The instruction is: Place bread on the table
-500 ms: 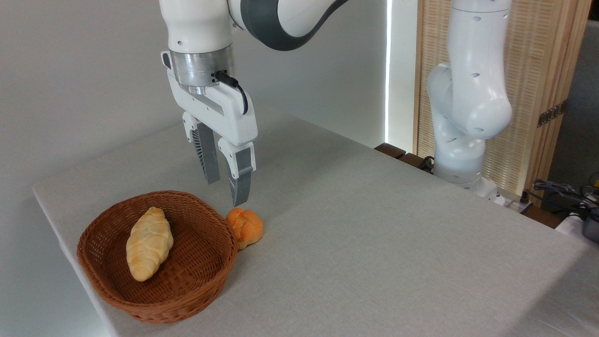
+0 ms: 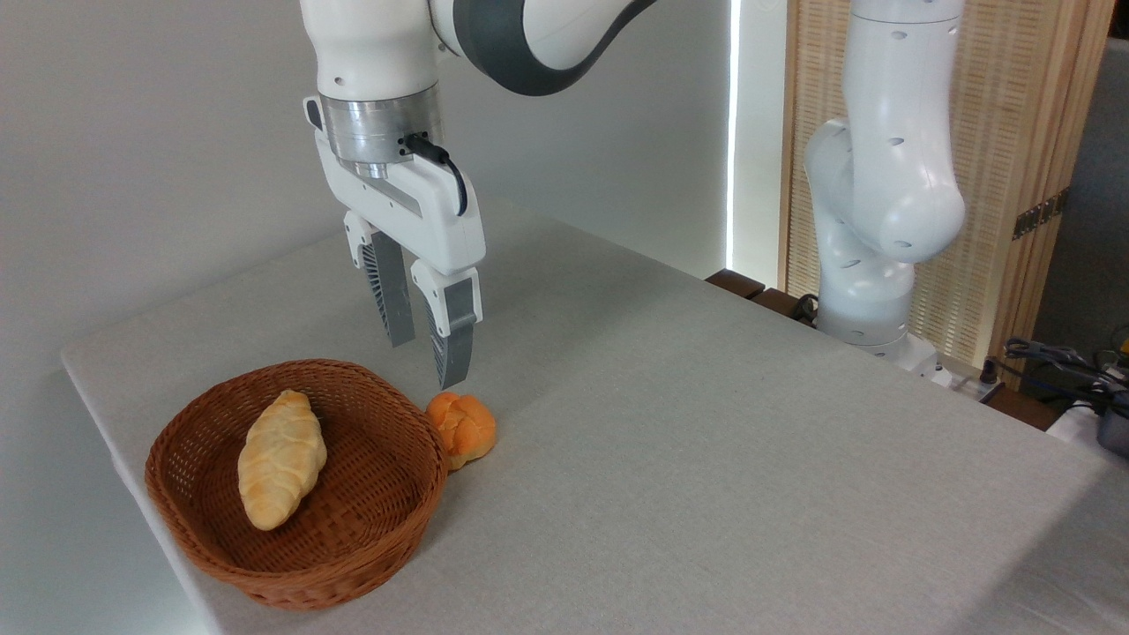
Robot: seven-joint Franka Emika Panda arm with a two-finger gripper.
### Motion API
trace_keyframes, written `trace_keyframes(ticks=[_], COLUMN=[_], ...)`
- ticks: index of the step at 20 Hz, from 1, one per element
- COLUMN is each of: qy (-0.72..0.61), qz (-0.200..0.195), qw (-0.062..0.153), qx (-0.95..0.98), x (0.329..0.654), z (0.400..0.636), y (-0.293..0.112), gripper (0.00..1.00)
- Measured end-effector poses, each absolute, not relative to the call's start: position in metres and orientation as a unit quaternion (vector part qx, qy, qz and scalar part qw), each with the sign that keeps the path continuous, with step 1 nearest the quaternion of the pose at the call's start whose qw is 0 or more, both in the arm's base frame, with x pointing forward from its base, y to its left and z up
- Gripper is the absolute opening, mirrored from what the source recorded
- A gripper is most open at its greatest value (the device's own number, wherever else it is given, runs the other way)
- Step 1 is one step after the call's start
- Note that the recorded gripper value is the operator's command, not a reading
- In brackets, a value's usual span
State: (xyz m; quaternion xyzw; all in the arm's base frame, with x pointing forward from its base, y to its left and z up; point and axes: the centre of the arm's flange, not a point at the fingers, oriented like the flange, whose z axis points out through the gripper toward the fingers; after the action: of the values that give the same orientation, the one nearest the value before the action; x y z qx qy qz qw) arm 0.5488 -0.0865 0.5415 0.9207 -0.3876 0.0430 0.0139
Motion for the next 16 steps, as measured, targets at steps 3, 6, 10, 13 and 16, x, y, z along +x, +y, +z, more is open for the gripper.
trace_keyframes(ticks=[3, 6, 10, 13, 16], qy=[-0.388, -0.388, -0.388, -0.391, -0.395], qz=[0.043, 0.043, 0.043, 0.042, 0.037], qw=[0.014, 0.014, 0.014, 0.014, 0.013], qx=[0.921, 0.921, 0.921, 0.919, 0.918], x=[0.5488, 0.5488, 0.5488, 0.5486, 0.5495], z=[0.5415, 0.5414, 0.5414, 0.5401, 0.5350], y=[-0.0865, -0.0865, -0.0871, -0.0909, -0.0964], gripper=[1.00, 1.00, 1.00, 1.00, 1.00])
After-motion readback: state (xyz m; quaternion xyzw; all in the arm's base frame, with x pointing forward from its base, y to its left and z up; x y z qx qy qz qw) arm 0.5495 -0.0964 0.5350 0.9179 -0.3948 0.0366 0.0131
